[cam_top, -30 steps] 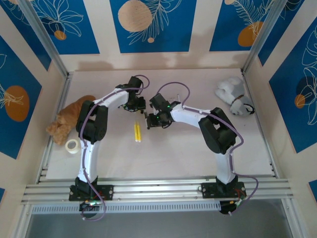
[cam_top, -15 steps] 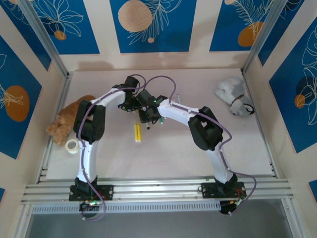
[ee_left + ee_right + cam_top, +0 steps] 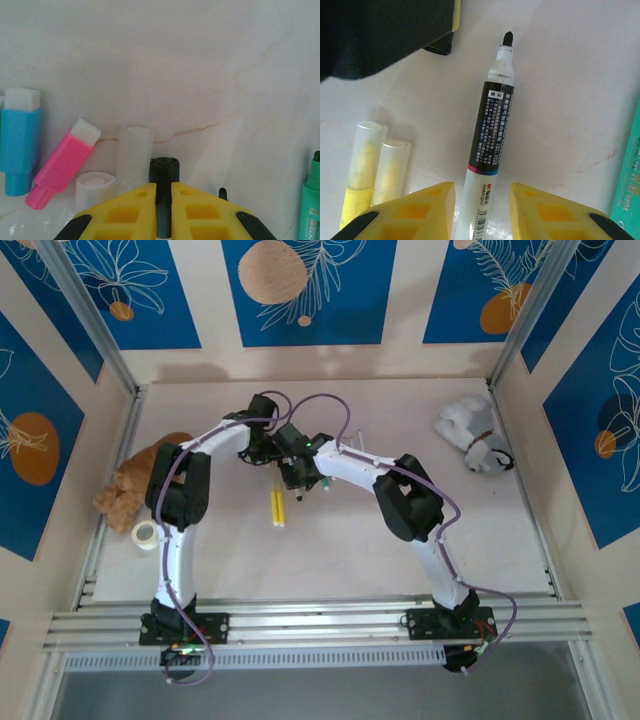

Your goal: Open the pen caps

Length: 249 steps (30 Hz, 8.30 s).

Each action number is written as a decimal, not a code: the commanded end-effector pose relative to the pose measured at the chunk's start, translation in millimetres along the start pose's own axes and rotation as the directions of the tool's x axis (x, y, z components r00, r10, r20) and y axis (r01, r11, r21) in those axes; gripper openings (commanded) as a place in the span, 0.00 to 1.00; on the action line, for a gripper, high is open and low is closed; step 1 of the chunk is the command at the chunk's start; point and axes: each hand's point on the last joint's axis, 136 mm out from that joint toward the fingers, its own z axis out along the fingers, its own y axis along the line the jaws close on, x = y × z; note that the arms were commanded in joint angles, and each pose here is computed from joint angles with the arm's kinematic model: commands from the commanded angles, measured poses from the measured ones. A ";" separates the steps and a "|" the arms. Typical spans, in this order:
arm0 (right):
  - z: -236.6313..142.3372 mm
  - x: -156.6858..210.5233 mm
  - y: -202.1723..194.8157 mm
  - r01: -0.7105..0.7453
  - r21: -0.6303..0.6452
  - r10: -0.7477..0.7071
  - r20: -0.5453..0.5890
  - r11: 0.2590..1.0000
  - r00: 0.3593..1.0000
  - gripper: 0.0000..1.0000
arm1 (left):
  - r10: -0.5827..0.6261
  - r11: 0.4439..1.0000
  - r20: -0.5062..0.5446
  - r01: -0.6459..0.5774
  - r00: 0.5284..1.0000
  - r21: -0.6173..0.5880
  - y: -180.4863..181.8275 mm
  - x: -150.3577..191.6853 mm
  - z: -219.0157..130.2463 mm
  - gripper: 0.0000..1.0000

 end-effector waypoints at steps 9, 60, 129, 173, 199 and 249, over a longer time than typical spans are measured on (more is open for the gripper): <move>23.5 42.0 -22.9 -0.068 -0.021 0.066 -0.102 0.997 0.993 0.35 | -0.064 0.996 0.007 0.064 0.998 0.059 -0.6 8.2 -15.6 0.18; -55.2 25.4 -33.8 -0.140 0.026 0.137 0.086 0.990 0.987 0.41 | -0.053 0.990 0.225 0.022 0.973 0.138 -25.2 0.2 -122.0 0.26; -15.2 68.7 66.6 -0.062 -0.091 0.058 -0.052 0.994 0.997 0.29 | -0.037 0.990 0.262 0.000 0.964 0.141 22.8 72.6 -150.1 0.28; -8.2 146.0 -15.2 -0.097 -0.089 0.079 -0.187 0.991 0.979 0.00 | -0.134 0.962 0.232 0.070 0.964 0.265 19.5 72.9 -131.8 0.40; -87.9 98.2 -7.5 -0.101 -0.389 0.120 0.026 0.916 0.992 0.00 | -0.037 0.945 0.139 -0.011 0.990 0.328 -78.7 80.8 -83.7 0.43; -129.2 132.7 -38.9 -0.102 -0.314 0.150 0.129 0.944 0.980 0.00 | -0.027 0.982 0.155 -0.003 0.988 0.191 -69.4 34.0 -64.4 0.00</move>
